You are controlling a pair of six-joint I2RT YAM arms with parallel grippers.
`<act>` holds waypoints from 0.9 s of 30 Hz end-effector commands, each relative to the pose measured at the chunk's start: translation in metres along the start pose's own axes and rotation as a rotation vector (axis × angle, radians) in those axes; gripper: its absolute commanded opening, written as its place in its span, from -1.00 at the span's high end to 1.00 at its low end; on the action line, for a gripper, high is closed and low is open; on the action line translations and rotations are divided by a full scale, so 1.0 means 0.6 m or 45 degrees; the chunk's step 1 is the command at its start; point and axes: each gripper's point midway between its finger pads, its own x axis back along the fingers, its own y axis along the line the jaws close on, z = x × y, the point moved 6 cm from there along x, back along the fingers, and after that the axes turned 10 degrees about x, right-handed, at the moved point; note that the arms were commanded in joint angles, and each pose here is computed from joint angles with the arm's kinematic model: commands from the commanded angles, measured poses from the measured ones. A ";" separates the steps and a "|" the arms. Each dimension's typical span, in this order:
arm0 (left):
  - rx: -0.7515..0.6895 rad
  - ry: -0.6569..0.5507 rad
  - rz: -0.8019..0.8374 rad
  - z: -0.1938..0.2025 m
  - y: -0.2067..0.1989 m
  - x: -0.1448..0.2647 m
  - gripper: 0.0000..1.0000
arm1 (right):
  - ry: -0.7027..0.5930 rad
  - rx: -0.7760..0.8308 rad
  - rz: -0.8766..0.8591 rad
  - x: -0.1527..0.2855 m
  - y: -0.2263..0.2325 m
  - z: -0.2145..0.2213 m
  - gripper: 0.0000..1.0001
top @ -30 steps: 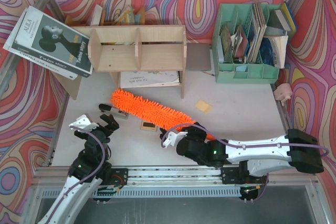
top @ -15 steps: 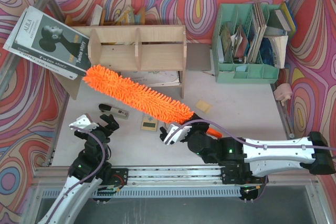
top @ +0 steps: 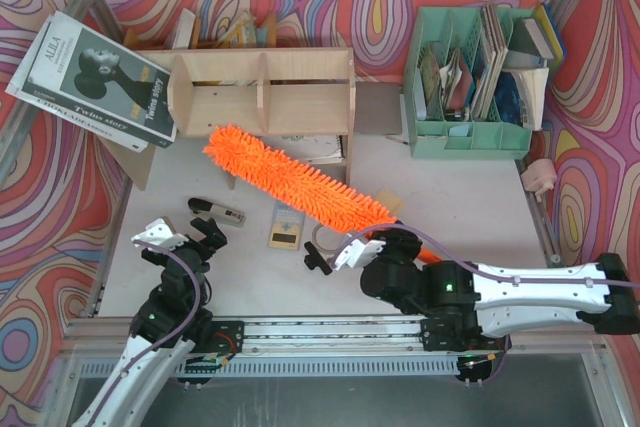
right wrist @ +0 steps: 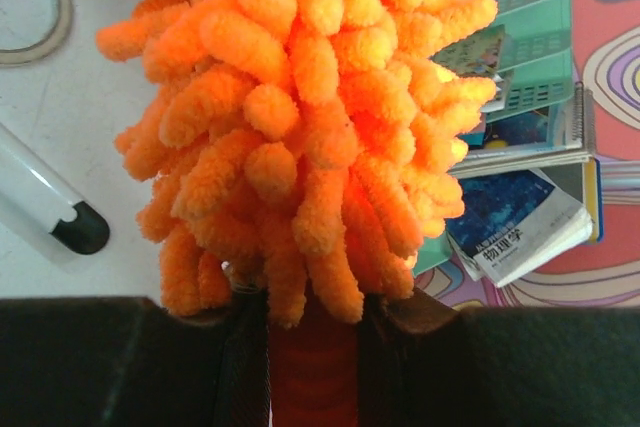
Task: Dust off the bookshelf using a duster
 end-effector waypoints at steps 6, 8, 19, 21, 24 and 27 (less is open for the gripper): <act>-0.005 -0.008 -0.002 0.005 0.003 -0.002 -0.97 | -0.017 -0.157 0.102 0.019 -0.047 -0.001 1.00; -0.007 -0.008 -0.003 0.005 0.003 -0.002 -0.97 | -0.012 -0.139 0.043 0.009 -0.018 -0.003 1.00; -0.008 -0.006 -0.002 0.005 0.003 -0.002 -0.97 | -0.076 -0.256 0.149 0.033 -0.078 -0.009 1.00; -0.005 -0.009 -0.002 0.005 0.003 -0.002 -0.97 | -0.081 -0.267 0.159 0.034 -0.079 -0.002 1.00; -0.007 -0.007 -0.002 0.005 0.003 -0.002 -0.96 | -0.025 -0.195 0.108 0.023 -0.044 0.004 1.00; -0.007 -0.007 -0.002 0.005 0.003 -0.002 -0.97 | 0.014 -0.149 0.061 0.014 -0.015 0.004 1.00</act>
